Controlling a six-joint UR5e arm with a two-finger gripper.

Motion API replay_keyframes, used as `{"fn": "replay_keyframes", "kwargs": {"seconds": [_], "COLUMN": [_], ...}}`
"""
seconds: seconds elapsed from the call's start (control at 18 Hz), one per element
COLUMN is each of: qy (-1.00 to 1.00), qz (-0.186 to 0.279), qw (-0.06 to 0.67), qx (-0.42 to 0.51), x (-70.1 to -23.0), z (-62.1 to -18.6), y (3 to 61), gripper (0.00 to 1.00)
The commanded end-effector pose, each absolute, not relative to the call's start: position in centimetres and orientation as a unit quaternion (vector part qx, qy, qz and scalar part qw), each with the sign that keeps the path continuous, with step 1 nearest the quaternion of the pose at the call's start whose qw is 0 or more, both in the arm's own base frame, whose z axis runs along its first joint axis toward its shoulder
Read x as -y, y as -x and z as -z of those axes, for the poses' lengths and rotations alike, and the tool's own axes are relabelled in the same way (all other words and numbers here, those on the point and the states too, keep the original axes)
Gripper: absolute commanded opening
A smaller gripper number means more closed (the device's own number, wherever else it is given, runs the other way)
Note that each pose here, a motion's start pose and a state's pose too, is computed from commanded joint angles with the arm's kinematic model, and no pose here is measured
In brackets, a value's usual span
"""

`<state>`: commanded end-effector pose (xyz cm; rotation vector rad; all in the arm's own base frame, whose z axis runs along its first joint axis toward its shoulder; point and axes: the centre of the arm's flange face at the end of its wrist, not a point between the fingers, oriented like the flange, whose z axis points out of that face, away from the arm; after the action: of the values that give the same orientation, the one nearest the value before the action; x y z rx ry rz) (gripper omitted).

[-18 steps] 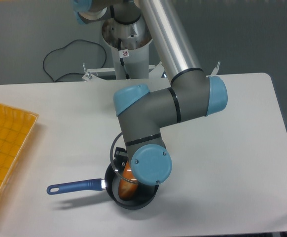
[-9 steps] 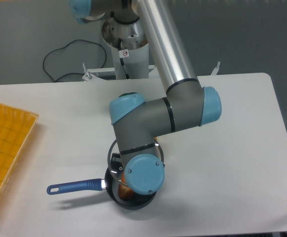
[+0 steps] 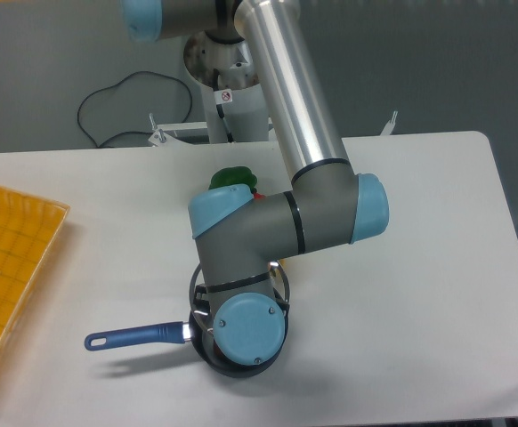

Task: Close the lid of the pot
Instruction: 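Hold the lid on the saucepan and settle it in place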

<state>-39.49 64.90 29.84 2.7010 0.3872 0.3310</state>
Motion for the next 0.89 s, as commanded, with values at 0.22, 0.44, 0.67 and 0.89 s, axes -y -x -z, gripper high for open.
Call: {"fn": "replay_keyframes", "kwargs": {"seconds": [0.22, 0.44, 0.67, 0.89], "qy": [-0.963, -0.963, -0.963, -0.963], "qz": [-0.116, -0.112, -0.112, -0.112], "qw": [0.199, 0.203, 0.203, 0.202], "qx": [-0.138, -0.139, -0.138, -0.139], "x": [-64.95, -65.4, -65.38, -65.41], "z": [-29.52, -28.95, -28.94, -29.01], "y": [39.63, 39.52, 39.51, 39.51], "gripper": [0.5, 0.51, 0.52, 0.53]}}
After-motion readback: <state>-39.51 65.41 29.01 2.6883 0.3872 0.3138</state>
